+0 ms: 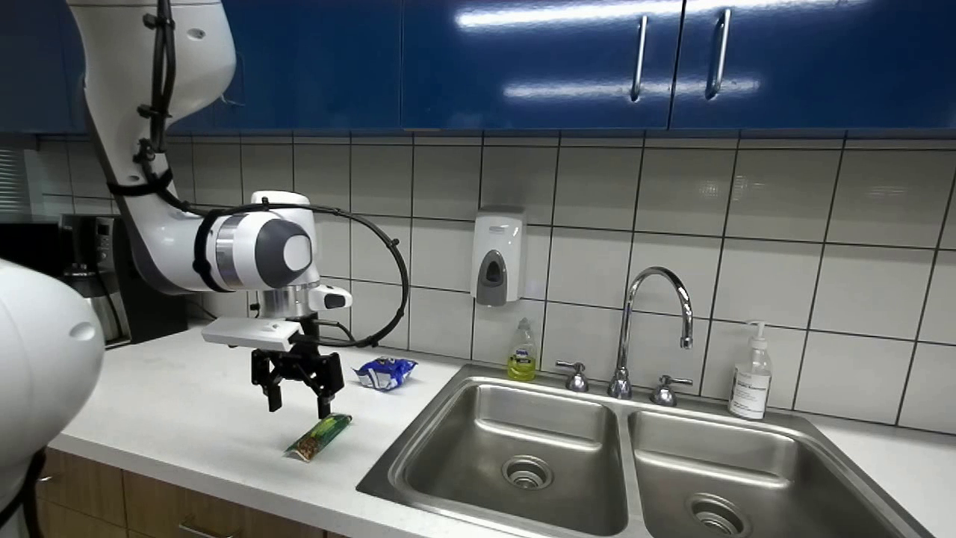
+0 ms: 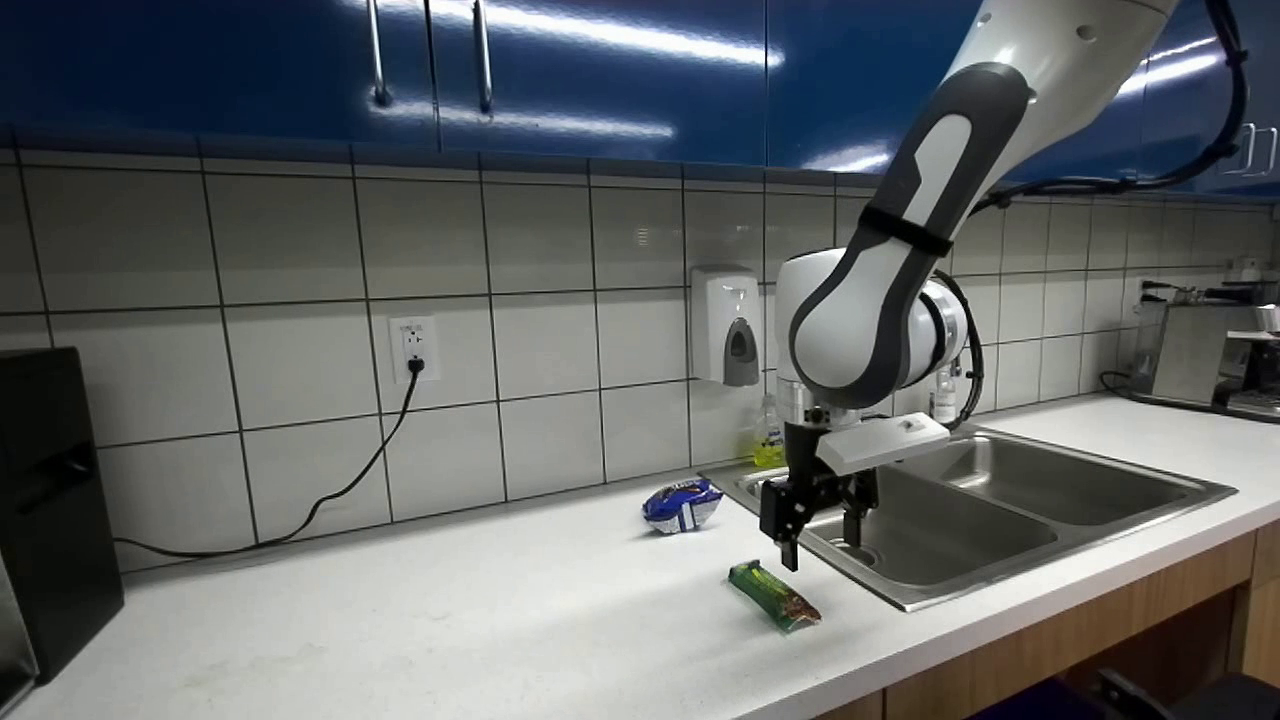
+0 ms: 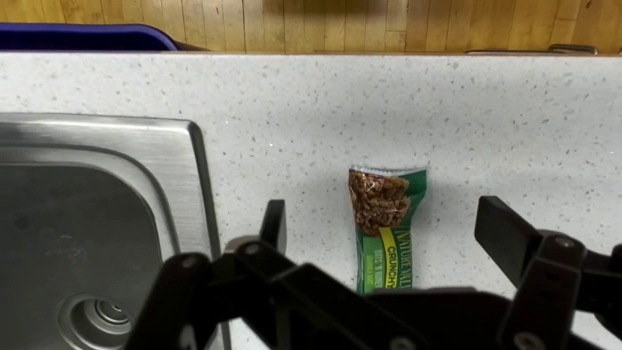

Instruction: Remove the green packet from the sink and put it on the left side of the counter

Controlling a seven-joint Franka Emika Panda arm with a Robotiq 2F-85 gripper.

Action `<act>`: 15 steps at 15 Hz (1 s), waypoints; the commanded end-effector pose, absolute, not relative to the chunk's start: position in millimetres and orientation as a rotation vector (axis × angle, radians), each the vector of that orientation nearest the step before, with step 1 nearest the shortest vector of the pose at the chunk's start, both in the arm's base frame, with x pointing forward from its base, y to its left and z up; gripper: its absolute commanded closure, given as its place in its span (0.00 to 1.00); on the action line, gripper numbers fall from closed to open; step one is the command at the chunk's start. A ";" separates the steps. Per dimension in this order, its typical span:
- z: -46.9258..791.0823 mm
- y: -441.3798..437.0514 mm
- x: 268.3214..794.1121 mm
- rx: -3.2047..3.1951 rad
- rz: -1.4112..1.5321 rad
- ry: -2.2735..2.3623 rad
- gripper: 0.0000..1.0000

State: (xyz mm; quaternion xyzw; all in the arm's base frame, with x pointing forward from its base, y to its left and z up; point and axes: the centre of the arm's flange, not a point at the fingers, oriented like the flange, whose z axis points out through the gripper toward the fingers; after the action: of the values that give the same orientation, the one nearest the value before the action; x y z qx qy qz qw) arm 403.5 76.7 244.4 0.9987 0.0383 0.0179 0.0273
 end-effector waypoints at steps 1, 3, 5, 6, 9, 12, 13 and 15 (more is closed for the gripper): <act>252.3 74.4 382.9 3.090 0.080 0.062 0.00; 251.8 73.9 378.1 3.091 0.075 0.061 0.00; 251.6 73.2 373.2 3.091 0.068 0.064 0.00; 251.8 72.9 370.9 3.092 0.066 0.066 0.00; 251.9 71.8 364.1 3.097 0.062 0.061 0.00; 253.8 72.6 364.2 3.098 0.068 0.061 0.00; 253.9 72.8 364.3 3.098 0.070 0.063 0.00; 254.2 73.1 363.8 3.097 0.070 0.064 0.00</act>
State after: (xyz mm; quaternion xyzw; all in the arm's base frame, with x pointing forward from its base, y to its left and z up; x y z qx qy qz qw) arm 380.8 74.4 246.6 0.9992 0.0274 0.0150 0.0249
